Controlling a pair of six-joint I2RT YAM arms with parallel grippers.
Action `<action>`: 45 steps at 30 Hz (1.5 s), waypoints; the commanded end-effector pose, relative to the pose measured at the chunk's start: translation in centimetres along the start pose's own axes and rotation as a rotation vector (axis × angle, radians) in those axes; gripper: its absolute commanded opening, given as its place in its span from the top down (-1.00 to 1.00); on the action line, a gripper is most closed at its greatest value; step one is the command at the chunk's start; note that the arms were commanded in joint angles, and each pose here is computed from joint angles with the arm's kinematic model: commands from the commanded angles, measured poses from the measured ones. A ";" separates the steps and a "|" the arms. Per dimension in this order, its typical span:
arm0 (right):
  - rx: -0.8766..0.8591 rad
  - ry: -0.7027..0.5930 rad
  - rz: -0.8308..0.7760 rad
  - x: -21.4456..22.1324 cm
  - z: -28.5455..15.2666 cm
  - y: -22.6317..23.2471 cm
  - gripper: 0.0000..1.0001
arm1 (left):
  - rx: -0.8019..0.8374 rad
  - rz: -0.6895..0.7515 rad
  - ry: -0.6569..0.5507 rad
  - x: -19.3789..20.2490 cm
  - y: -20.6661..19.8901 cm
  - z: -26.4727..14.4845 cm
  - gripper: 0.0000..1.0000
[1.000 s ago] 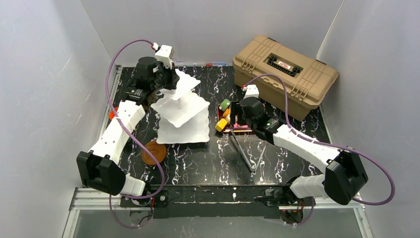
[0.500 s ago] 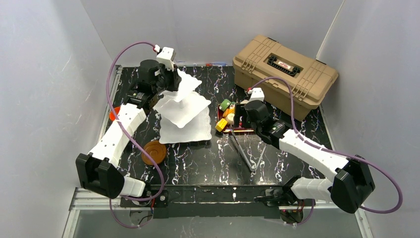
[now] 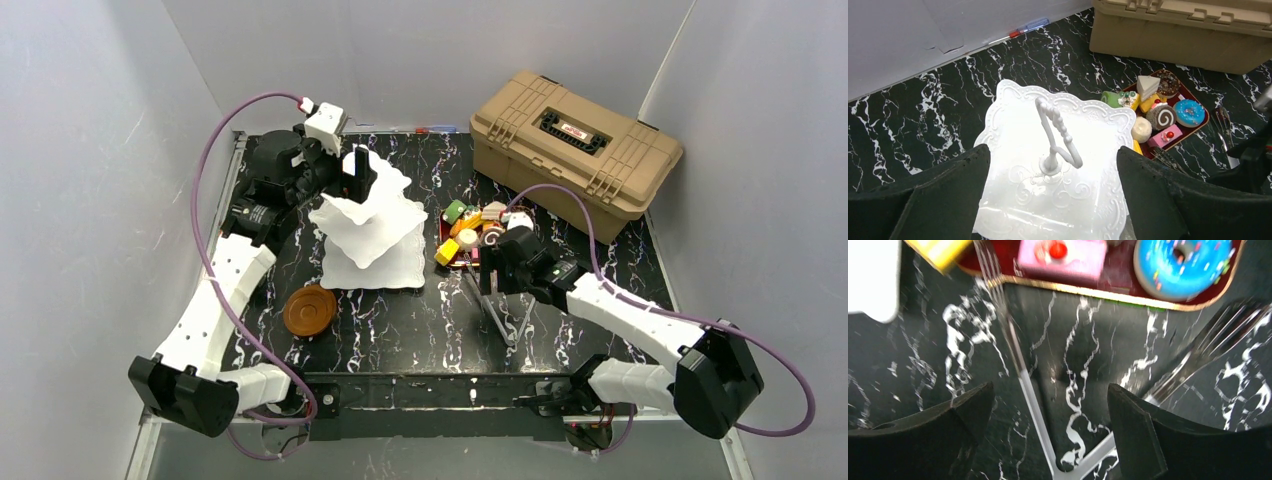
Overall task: Serve the afternoon tea
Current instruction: Adjust the tray at the center of the board, then pick up the clamp from the center of the board.
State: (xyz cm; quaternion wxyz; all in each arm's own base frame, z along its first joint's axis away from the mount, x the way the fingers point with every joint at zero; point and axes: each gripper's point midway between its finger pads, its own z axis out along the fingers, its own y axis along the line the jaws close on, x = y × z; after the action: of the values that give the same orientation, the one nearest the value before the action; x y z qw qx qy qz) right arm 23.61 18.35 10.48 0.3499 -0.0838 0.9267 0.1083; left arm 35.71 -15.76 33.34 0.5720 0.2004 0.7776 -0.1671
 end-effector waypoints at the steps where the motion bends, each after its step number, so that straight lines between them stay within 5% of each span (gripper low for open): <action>1: -0.044 0.089 0.007 3.1 0.7 0.7 -0.83 | 0.005 0.034 -0.005 -1.2 -0.5 -2.7 -0.96; 6: -0.033 0.138 -0.033 5.4 2.2 1.0 -0.60 | -0.016 0.051 0.021 -1.1 -0.5 -4.9 -0.96; 13: -0.007 0.139 -0.110 7.0 3.5 1.2 0.04 | 0.048 0.102 0.030 -0.6 -2.1 -8.5 -0.96; 17: 0.007 0.102 -0.177 5.9 3.1 2.0 0.61 | 0.218 0.194 -0.012 -0.8 -5.1 -10.9 -0.96; 21: -0.002 0.070 -0.239 3.9 1.1 3.1 0.97 | 0.423 0.328 -0.079 -0.4 -8.6 -13.4 -0.96; 29: -0.186 0.008 -0.235 -0.7 -7.0 5.6 0.97 | 0.744 0.821 -0.336 3.3 -13.1 -16.5 -0.96; 36: -0.517 0.067 -0.300 -3.7 -14.1 11.7 0.97 | 0.849 1.460 -0.761 6.6 -16.0 -16.4 -0.96; 45: -0.711 0.173 -0.288 -4.0 -16.2 16.1 0.97 | 0.910 1.801 -0.994 8.1 -19.6 -13.6 -0.93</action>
State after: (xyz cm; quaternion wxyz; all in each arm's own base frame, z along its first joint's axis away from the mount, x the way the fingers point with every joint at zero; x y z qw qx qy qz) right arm 14.86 29.00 25.70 0.2688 -0.3117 0.8528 0.3215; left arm 12.54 -23.17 29.75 0.6014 0.7932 0.0295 -0.0909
